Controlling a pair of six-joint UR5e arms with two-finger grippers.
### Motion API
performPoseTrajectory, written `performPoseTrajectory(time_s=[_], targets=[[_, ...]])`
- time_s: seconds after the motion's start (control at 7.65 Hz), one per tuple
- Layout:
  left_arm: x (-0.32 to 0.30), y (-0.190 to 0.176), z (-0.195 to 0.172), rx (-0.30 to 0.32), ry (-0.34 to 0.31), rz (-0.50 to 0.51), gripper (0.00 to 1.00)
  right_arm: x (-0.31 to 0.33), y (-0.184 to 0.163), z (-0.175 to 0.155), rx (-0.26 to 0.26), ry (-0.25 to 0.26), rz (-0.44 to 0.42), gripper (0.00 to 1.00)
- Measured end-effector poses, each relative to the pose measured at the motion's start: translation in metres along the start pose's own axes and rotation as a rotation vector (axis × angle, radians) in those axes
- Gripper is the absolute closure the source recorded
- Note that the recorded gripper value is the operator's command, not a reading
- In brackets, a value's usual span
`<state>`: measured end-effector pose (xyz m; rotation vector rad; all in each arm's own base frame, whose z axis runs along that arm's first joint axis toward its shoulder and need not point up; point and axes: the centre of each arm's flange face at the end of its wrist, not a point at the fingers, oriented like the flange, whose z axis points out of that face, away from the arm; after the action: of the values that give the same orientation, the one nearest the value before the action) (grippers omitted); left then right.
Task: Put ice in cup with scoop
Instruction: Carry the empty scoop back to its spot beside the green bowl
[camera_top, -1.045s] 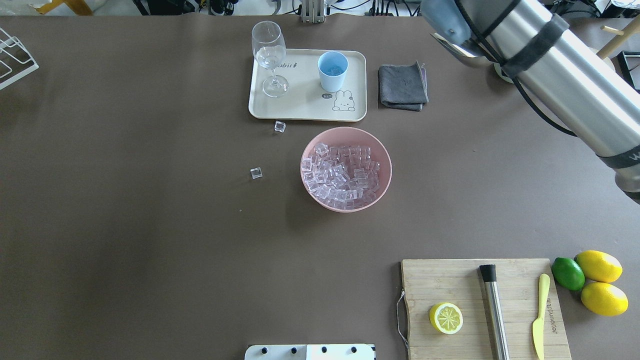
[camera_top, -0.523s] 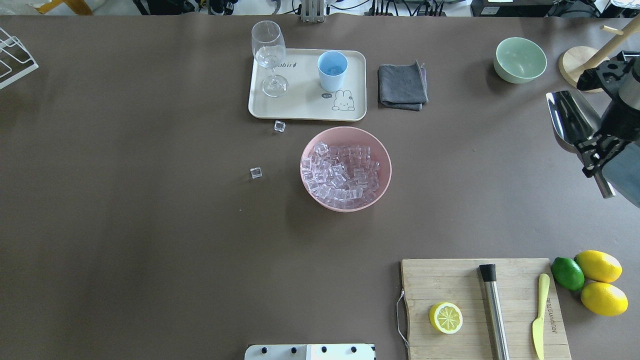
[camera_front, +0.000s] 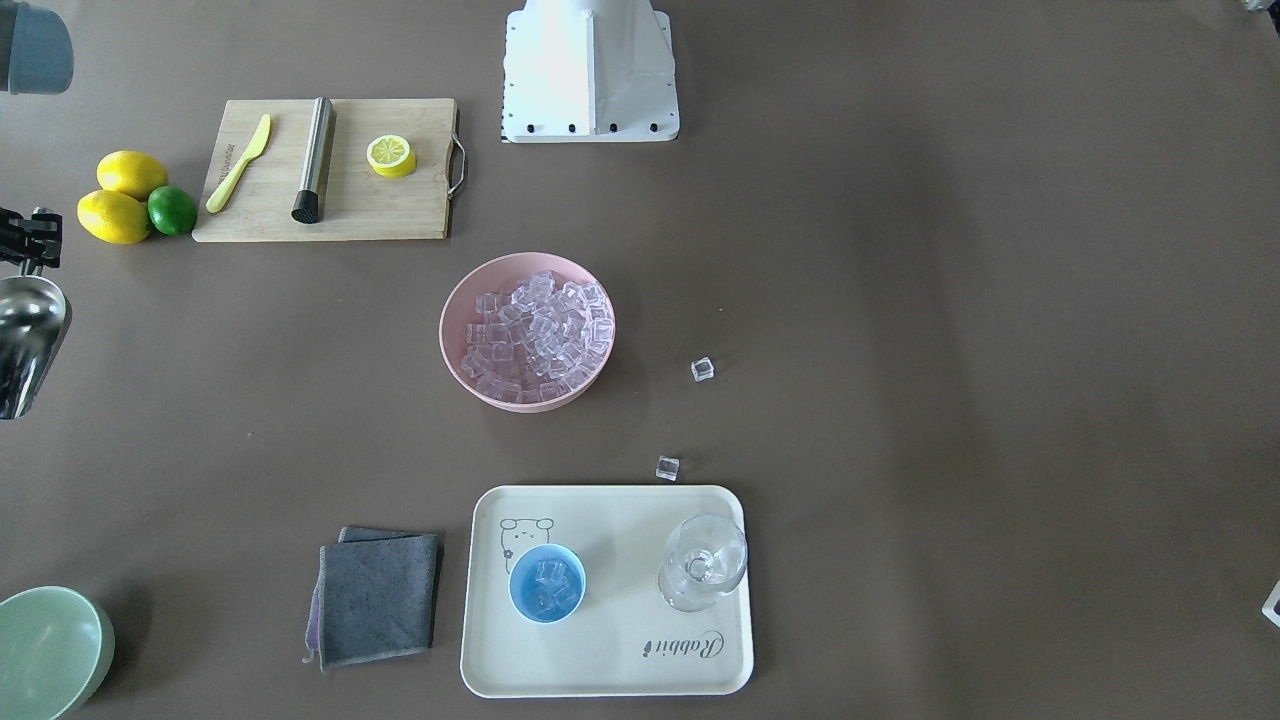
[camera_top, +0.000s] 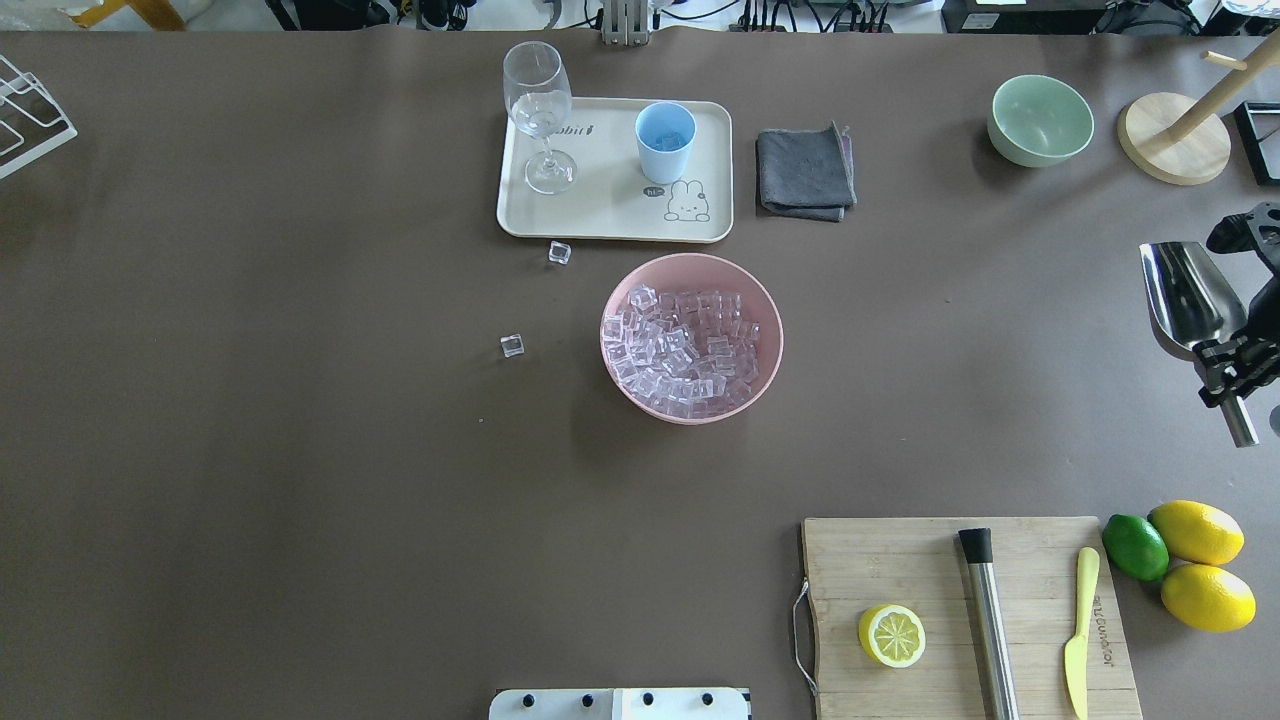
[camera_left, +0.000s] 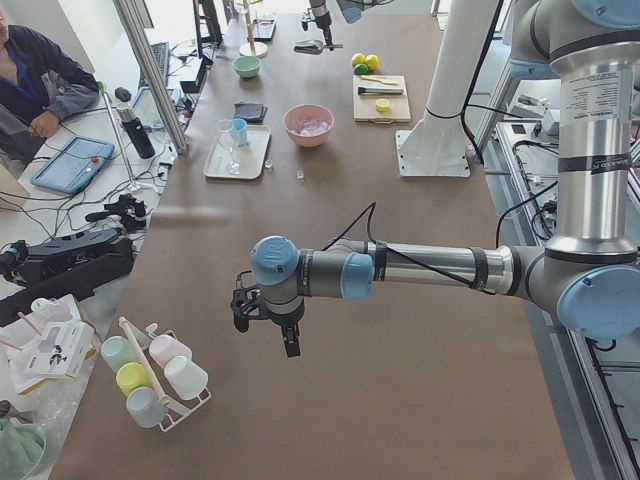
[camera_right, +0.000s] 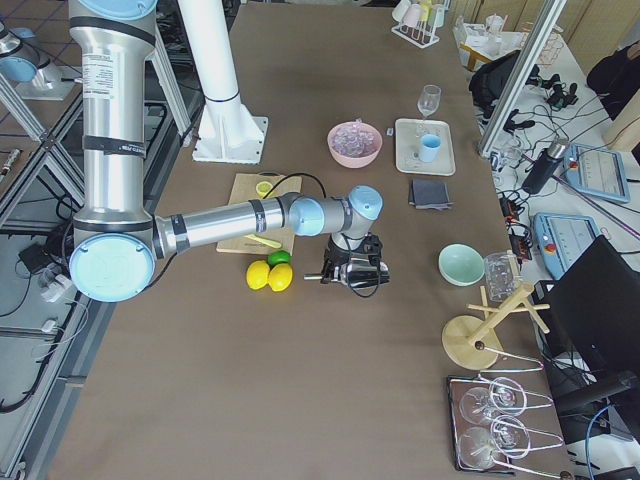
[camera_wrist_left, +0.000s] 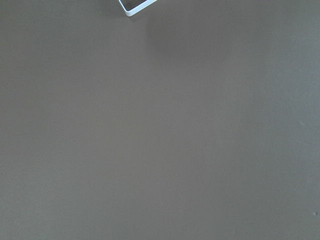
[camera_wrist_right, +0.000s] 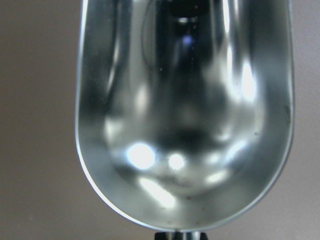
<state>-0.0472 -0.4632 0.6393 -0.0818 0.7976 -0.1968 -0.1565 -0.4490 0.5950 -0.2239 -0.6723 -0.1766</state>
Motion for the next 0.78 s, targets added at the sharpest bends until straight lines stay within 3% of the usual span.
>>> performPoseTrajectory(time_s=[0.26,0.39,0.52,0.78], targets=[[0.000,-0.001,0.000,0.000,-0.002,0.000,0.01,0.015,-0.017,0.028,-0.011,-0.031,0.001,1.00],[-0.001,-0.001,0.002,-0.003,-0.004,-0.002,0.01,0.015,-0.026,0.034,-0.021,-0.048,0.004,0.73],[-0.002,-0.001,0.003,-0.005,-0.005,-0.004,0.01,0.015,-0.034,0.038,-0.029,-0.058,0.007,0.01],[-0.003,-0.001,0.003,-0.006,-0.007,-0.005,0.01,0.011,-0.046,0.039,-0.031,-0.063,0.007,0.00]])
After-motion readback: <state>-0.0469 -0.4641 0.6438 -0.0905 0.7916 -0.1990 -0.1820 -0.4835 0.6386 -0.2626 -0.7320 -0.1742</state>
